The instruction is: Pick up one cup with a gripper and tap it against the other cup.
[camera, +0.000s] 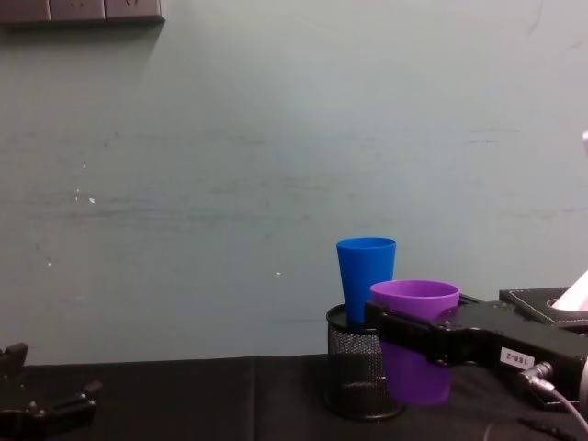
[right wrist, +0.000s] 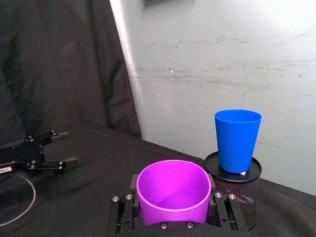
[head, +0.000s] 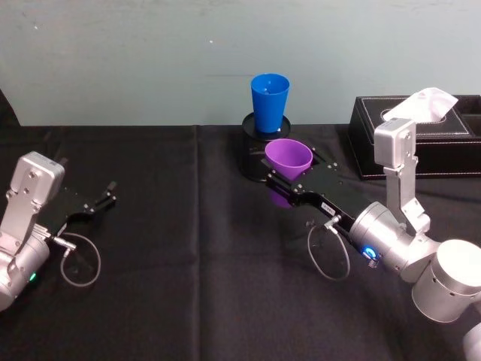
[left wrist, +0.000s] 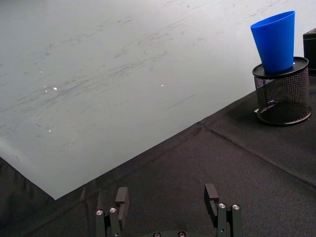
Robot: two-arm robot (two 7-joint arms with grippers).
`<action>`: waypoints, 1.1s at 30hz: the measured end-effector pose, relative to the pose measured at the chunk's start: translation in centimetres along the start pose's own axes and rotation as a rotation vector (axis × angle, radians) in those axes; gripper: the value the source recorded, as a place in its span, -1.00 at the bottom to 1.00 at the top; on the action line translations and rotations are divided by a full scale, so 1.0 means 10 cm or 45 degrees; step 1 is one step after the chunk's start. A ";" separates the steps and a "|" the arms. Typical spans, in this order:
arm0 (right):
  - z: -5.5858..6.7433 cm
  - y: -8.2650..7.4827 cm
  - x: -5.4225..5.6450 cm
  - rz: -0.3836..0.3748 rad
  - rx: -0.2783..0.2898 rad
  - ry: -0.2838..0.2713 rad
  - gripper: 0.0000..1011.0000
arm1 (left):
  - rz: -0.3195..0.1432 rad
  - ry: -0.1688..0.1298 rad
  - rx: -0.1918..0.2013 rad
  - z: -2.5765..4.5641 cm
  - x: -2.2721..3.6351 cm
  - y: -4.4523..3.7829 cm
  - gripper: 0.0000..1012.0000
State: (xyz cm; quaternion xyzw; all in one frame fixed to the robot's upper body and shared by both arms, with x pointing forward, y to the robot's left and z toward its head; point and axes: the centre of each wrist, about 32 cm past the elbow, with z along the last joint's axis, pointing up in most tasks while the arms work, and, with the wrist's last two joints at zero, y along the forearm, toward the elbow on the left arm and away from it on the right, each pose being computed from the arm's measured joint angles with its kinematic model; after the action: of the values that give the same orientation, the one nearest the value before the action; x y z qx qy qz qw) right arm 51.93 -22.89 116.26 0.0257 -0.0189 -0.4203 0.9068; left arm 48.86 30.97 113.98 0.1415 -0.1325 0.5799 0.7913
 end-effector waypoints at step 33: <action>0.00 0.00 0.00 0.003 0.000 0.002 0.45 | 0.000 0.000 0.000 0.000 0.000 0.000 0.98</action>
State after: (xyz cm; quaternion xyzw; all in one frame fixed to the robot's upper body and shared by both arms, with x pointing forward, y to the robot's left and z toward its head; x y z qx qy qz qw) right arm 51.91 -22.91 116.23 0.0259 -0.0183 -0.4194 0.9073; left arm 48.86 30.97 113.98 0.1415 -0.1324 0.5799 0.7913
